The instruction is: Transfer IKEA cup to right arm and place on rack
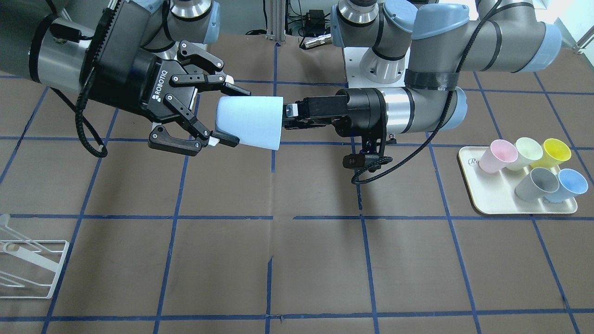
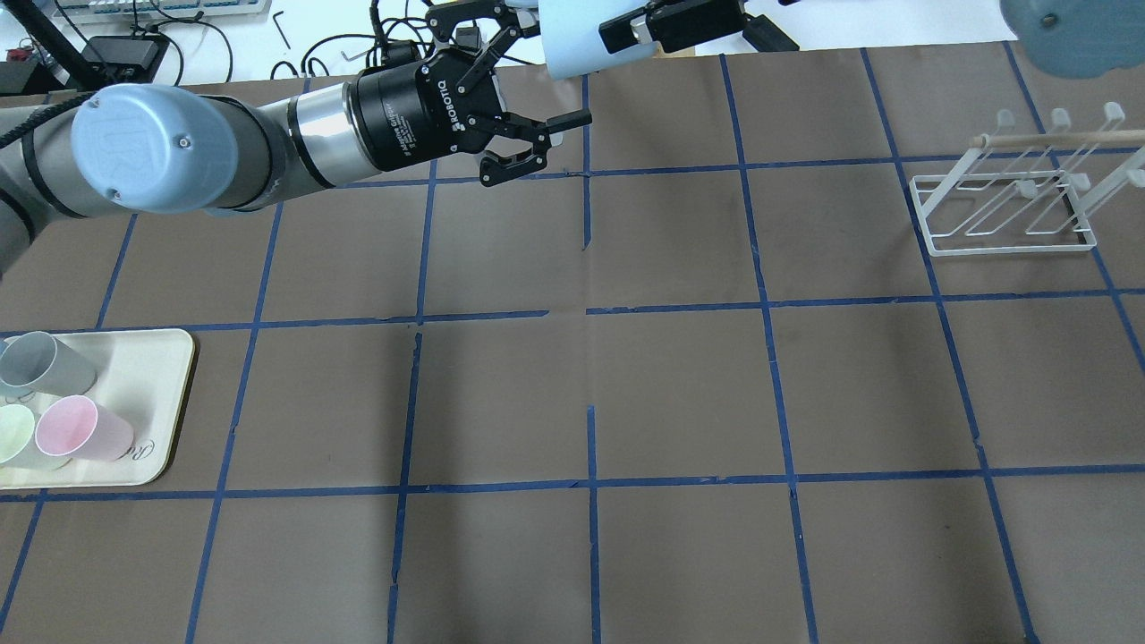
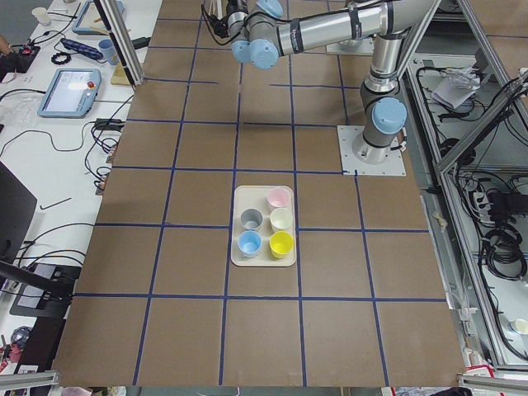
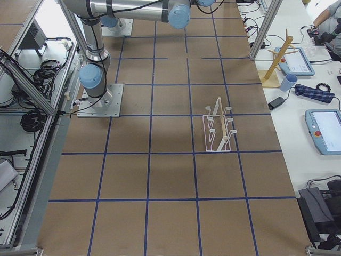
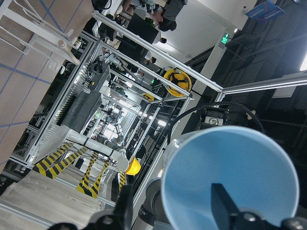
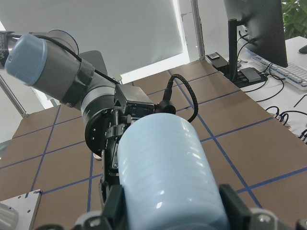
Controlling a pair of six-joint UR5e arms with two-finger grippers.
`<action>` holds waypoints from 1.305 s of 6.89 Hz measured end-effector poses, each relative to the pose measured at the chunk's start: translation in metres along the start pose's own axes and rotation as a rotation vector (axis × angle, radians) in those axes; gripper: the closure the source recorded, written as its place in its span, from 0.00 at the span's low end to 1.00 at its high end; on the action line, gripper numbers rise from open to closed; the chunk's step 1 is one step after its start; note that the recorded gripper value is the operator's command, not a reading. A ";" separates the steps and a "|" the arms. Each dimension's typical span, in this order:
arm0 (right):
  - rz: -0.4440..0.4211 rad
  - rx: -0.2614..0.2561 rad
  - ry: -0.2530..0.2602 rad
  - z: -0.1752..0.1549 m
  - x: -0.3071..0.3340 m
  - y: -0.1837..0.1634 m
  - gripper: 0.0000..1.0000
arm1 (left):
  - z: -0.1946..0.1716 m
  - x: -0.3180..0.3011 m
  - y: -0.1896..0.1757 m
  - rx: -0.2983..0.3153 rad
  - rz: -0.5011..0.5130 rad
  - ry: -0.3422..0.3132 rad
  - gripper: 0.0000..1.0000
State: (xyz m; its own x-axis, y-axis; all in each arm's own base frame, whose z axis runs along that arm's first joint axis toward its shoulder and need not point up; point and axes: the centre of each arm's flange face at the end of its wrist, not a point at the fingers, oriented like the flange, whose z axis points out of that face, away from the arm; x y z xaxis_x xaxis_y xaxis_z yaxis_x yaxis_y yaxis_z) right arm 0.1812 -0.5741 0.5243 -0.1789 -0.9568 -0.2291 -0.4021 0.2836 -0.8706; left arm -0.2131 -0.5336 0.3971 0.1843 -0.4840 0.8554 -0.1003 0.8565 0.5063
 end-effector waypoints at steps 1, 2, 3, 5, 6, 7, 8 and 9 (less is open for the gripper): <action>0.002 -0.047 0.018 -0.004 -0.001 0.002 0.63 | -0.007 0.001 -0.004 0.009 -0.004 -0.001 0.07; 0.000 -0.145 0.054 -0.010 0.000 0.008 0.63 | -0.021 0.004 -0.010 0.024 -0.014 -0.010 0.07; -0.001 -0.262 0.099 -0.020 0.000 0.016 0.63 | -0.042 0.008 -0.017 0.044 -0.026 -0.028 0.07; -0.008 -0.513 0.196 -0.044 0.004 0.033 0.61 | -0.092 0.022 -0.021 0.062 -0.035 -0.152 0.07; -0.017 -0.656 0.246 -0.058 0.006 0.040 0.61 | -0.113 0.027 -0.015 0.051 -0.017 -0.285 0.07; -0.030 -0.784 0.282 -0.071 0.011 0.050 0.61 | -0.130 0.032 -0.009 0.041 0.018 -0.446 0.03; -0.053 -0.918 0.313 -0.090 0.023 0.066 0.61 | -0.146 0.037 -0.004 0.049 0.059 -0.650 0.00; -0.073 -1.055 0.343 -0.114 0.040 0.086 0.61 | -0.162 0.042 -0.001 0.094 0.100 -0.874 0.00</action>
State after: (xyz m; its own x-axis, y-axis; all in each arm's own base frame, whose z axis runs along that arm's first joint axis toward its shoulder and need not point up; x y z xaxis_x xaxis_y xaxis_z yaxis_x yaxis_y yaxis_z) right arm 0.0371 -0.5810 0.4900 -0.2971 -0.9514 0.0817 -0.9548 0.2953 -0.0328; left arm -0.0471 -0.5262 0.4150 -0.6392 -0.4042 0.6543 -0.1628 0.9026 0.3985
